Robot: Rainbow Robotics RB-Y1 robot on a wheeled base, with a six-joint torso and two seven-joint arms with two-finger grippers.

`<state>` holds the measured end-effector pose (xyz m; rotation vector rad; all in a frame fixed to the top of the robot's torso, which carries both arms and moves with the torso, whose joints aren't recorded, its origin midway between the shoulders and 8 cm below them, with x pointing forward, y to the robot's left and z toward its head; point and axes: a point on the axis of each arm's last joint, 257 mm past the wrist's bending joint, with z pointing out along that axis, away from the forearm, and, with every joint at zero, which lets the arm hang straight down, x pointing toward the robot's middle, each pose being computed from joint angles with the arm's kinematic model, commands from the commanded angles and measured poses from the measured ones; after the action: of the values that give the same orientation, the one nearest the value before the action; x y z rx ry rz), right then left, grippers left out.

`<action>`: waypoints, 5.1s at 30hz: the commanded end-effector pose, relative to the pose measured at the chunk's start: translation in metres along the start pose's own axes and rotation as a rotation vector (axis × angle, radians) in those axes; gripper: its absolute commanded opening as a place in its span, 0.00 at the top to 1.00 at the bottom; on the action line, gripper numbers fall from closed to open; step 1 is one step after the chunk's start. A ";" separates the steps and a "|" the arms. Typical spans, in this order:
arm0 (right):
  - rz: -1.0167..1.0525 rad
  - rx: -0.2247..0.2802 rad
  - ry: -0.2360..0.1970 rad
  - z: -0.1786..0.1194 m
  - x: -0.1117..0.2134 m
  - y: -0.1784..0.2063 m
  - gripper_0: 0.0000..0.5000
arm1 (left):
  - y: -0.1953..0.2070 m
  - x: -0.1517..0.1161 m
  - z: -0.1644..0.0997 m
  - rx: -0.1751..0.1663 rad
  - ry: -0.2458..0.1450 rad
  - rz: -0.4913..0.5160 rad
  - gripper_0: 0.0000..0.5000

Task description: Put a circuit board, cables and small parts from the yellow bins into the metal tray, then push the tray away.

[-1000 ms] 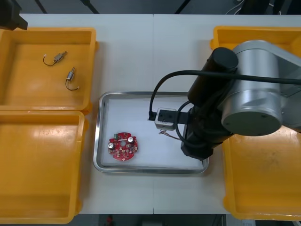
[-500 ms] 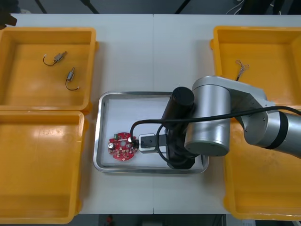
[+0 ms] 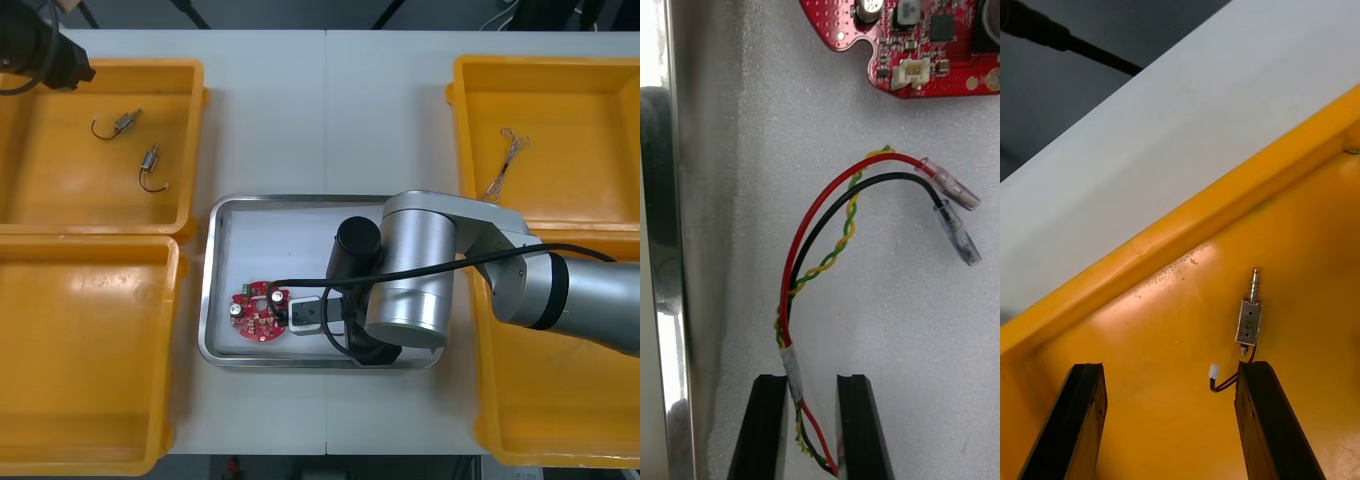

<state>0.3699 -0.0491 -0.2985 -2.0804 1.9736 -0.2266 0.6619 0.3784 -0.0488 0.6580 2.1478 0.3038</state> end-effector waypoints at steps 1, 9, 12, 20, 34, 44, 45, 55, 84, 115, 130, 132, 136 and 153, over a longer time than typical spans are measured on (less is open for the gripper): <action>-0.074 0.040 -0.026 -0.010 -0.019 -0.010 0.22 | -0.006 -0.038 -0.007 0.002 -0.055 0.184 0.00; -0.026 0.026 -0.013 -0.030 -0.009 -0.019 0.00 | -0.028 -0.019 0.012 0.033 -0.003 0.226 0.00; -0.008 0.030 -0.012 -0.048 -0.007 -0.026 0.00 | -0.034 -0.013 0.020 0.040 0.007 0.232 0.00; 0.138 0.004 -0.053 -0.093 0.005 -0.051 0.00 | -0.037 -0.007 0.042 0.030 -0.006 0.197 0.00; 0.678 0.076 -0.076 -0.149 0.064 -0.101 0.00 | -0.044 0.007 0.066 0.011 -0.004 0.183 0.00; 1.098 0.074 -0.034 -0.179 0.116 -0.107 0.00 | -0.043 0.008 0.073 -0.003 -0.019 0.165 0.00; 1.153 0.071 -0.031 -0.183 0.123 -0.108 0.00 | -0.043 0.010 0.074 -0.006 -0.019 0.161 0.00; 1.601 0.095 -0.023 -0.204 0.181 -0.132 0.00 | -0.050 0.014 0.087 -0.030 -0.041 0.180 0.00; 1.909 0.220 -0.118 -0.151 0.259 -0.242 0.00 | -0.050 0.050 0.101 -0.022 0.024 0.113 1.00; 2.009 0.224 -0.144 -0.070 0.250 -0.271 0.00 | -0.022 0.038 0.024 0.126 0.090 0.015 1.00; 1.996 0.192 -0.123 -0.052 0.246 -0.261 0.00 | -0.010 0.027 -0.046 0.158 0.189 -0.076 1.00; 1.993 0.188 -0.128 -0.048 0.245 -0.260 0.00 | -0.013 0.025 -0.054 0.156 0.213 -0.098 1.00; 1.997 0.184 -0.130 -0.044 0.245 -0.258 0.00 | -0.022 0.021 -0.064 0.159 0.238 -0.140 1.00; 1.998 0.162 -0.130 -0.033 0.247 -0.250 0.81 | -0.079 0.021 -0.102 0.090 0.340 -0.331 1.00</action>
<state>0.6103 -0.2948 -0.2153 0.5830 2.6390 0.1300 0.5524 0.3078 -0.0530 0.4382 2.5938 0.1068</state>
